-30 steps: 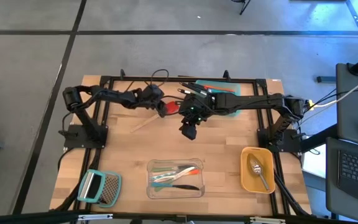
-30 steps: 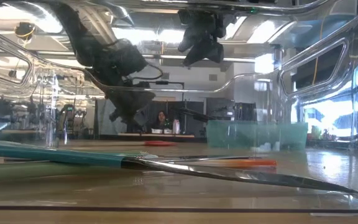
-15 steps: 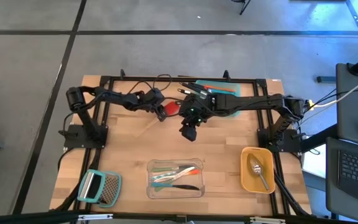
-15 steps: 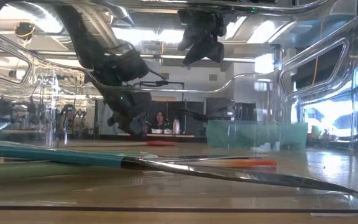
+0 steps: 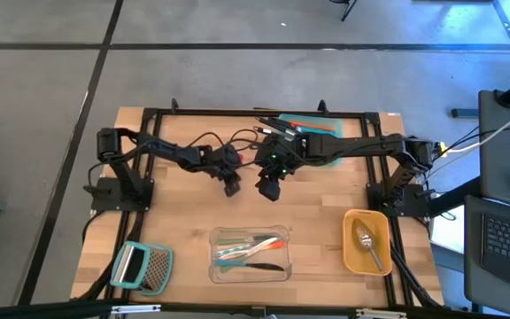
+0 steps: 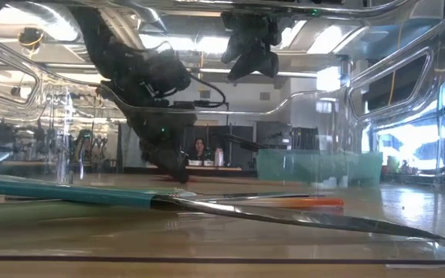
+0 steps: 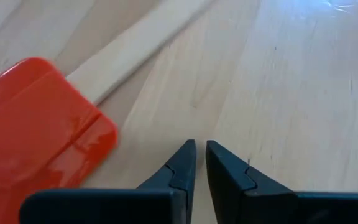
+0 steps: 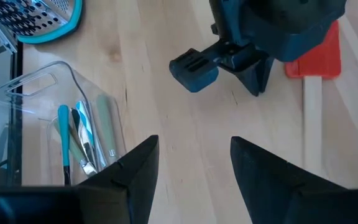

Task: Pick & Place Kitchen Items
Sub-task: Put the red spatula into the green bin

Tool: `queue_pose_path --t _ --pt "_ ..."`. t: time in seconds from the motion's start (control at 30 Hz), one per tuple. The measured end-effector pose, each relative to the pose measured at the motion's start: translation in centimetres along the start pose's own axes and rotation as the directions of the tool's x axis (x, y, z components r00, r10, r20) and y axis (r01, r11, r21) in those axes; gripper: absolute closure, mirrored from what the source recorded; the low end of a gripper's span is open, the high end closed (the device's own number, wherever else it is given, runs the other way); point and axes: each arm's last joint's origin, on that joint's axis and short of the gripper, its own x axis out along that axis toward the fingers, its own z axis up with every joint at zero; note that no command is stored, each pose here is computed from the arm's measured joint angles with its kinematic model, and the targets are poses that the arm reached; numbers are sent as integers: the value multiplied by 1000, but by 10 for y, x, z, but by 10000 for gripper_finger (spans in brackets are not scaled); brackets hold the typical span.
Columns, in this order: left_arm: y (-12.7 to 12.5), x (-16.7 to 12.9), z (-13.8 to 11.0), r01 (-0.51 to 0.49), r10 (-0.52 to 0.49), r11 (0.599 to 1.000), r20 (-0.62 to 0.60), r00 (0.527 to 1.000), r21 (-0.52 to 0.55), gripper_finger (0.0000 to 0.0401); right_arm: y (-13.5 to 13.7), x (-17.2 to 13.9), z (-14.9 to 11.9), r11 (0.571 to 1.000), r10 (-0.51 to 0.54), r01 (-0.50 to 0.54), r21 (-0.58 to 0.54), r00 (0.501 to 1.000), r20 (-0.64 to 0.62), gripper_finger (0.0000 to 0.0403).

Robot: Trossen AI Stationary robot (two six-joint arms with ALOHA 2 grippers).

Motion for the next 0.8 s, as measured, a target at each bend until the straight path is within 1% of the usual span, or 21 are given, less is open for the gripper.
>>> queue_pose_path --t 0.1,0.17,0.23,0.33,0.4,0.43,0.5,0.6,0.67,0.73,0.8 --pt "-4 -5 0 -17 17 1000 4 1000 11 366 0 0 0 1000 0 0 0 1000 0 201" --pt "-7 -13 1 -41 41 998 13 999 39 366 0 0 0 1000 -1 1 0 1000 -1 201" --pt "-12 -24 6 -70 63 990 66 996 119 366 0 0 0 1000 -2 2 1 1000 -3 201" --pt "-11 -39 13 -161 127 951 141 982 265 365 -1 0 -1 1000 -30 30 1 1000 -3 201" --pt "-6 -47 19 -200 146 926 183 972 321 364 -2 0 -1 998 -69 69 1 998 3 201" --pt "-3 -50 22 -210 148 921 204 968 329 363 -3 1 -1 996 -94 94 -1 996 4 201" --pt "8 -52 25 -187 122 922 204 971 338 357 -6 6 -3 991 -136 136 1 991 -11 201" --pt "26 -48 26 -102 46 932 168 985 348 339 -16 20 -6 986 -159 162 38 985 -70 201" --pt "35 -46 25 -46 -7 934 146 989 355 323 -24 31 -10 980 -176 186 70 976 -132 201" --pt "40 -45 25 -23 -31 927 138 990 373 304 -30 41 -14 977 -171 190 92 968 -186 201" --pt "42 -45 25 -31 -30 907 138 990 420 284 -33 47 -17 979 -146 173 104 963 -227 201"
